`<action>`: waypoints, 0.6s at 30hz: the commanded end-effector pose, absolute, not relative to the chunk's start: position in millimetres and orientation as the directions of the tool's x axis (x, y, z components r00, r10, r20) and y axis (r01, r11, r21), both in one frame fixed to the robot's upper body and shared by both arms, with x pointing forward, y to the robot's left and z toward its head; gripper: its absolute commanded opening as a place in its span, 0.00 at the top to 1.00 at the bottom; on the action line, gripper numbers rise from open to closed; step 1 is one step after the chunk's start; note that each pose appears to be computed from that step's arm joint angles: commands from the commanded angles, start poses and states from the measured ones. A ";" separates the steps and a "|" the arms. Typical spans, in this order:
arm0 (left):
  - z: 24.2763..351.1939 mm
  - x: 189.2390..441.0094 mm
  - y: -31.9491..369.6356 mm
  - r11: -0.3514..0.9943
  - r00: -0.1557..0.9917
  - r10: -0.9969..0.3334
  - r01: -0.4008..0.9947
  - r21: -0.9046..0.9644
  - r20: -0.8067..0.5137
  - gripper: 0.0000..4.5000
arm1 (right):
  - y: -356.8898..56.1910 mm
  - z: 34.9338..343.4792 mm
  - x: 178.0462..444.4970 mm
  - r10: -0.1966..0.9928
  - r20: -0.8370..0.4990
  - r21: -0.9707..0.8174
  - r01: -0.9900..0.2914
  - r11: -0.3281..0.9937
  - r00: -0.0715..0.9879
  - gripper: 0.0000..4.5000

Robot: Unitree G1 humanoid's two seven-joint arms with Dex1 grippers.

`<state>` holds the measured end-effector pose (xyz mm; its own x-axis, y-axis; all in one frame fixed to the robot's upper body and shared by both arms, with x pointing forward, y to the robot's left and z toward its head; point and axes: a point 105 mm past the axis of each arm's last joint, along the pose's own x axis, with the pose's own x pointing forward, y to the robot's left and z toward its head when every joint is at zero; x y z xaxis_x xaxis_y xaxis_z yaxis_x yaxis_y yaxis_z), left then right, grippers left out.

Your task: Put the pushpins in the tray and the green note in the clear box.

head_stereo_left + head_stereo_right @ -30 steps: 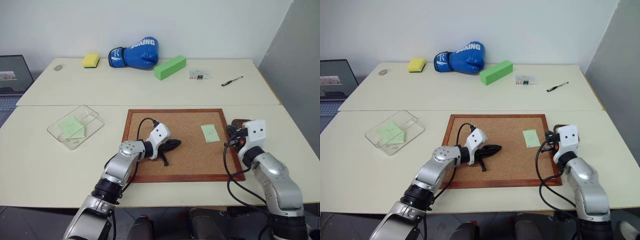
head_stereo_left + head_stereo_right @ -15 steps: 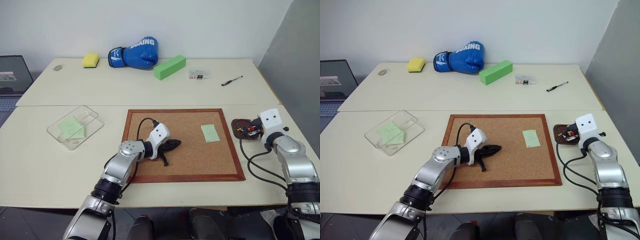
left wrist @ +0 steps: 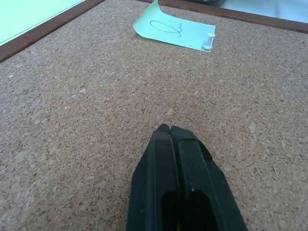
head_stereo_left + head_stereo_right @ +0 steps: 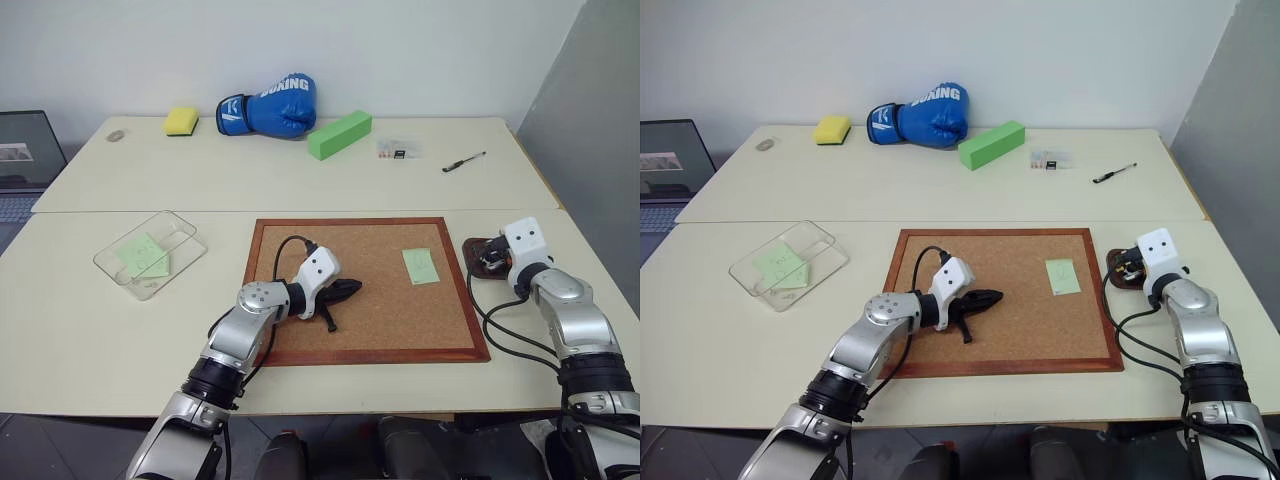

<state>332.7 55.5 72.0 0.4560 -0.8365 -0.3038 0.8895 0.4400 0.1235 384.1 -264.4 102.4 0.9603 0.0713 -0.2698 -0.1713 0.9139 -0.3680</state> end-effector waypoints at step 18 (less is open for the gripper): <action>44.0 325.9 68.2 0.465 0.452 -0.795 0.882 0.072 -0.404 1.00 | -200.7 167.5 337.8 0.338 -0.084 -0.261 -0.348 0.900 0.937 0.43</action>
